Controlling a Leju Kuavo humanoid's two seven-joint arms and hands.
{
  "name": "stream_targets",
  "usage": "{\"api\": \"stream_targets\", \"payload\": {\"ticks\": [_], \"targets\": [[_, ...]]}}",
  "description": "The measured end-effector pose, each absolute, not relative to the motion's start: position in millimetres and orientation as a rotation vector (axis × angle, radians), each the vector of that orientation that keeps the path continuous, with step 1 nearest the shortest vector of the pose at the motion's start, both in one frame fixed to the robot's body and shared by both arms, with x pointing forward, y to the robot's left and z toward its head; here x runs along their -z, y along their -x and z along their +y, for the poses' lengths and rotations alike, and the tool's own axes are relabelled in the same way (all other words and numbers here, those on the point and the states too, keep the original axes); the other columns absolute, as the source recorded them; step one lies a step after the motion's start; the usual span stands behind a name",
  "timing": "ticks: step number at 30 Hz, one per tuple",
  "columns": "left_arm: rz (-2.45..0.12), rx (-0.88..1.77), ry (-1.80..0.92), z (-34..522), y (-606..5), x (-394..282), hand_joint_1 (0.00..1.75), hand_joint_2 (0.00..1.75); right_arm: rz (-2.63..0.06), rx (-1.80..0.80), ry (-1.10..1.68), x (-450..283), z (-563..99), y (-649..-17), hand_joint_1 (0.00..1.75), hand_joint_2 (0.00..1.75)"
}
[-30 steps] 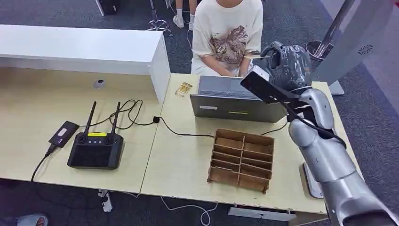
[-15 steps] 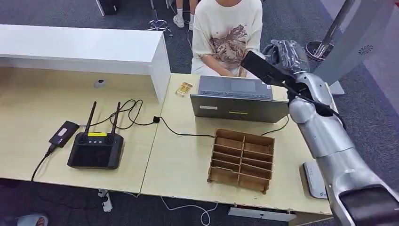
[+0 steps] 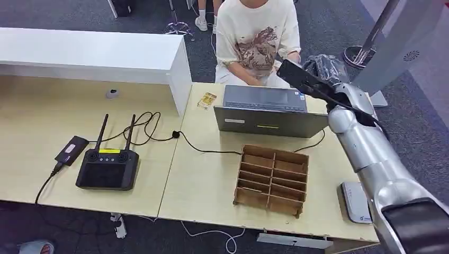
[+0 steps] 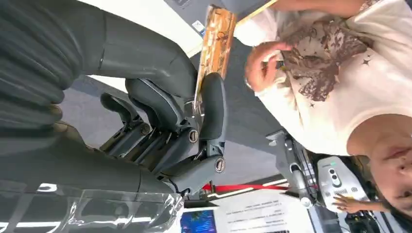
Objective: Pass the card to the sensor for recognition and then transmit it.
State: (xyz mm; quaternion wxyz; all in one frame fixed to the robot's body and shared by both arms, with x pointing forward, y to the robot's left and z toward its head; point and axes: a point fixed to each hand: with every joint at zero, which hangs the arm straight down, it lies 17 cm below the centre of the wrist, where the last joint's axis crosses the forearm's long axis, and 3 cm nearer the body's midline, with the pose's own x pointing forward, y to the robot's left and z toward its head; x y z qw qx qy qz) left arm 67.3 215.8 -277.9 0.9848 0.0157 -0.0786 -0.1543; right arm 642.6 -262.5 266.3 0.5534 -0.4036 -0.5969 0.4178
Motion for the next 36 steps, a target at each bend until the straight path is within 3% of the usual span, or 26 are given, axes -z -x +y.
{"api": "stream_targets", "payload": {"ticks": [19,20,21,22,23,36], "targets": [[-0.157,0.309,-0.031,215.6,-67.2,277.9,0.00,0.00,-1.396,-0.986,0.953,-262.2,-263.9,-643.7,1.69,1.75],[-0.157,0.309,-0.031,215.6,-67.2,277.9,0.00,0.00,-1.396,-0.987,0.953,-262.0,-263.9,-643.8,1.36,1.75],[-0.157,0.309,-0.031,215.6,-67.2,277.9,0.00,0.00,-1.395,-0.986,0.953,-261.7,-264.0,-643.9,1.36,1.75],[-0.157,0.309,-0.031,215.6,-67.2,277.9,0.00,0.00,-1.395,-0.986,0.953,-261.5,-264.0,-643.9,0.14,1.75],[-0.157,0.308,-0.031,215.6,-67.3,277.9,0.00,0.00,-1.394,-0.986,0.953,-261.0,-264.3,-643.9,0.00,1.75],[-0.157,0.300,-0.031,215.4,-67.4,277.9,0.00,0.00,-1.443,-0.946,0.969,-269.7,-266.9,-645.0,0.00,1.75]]}}
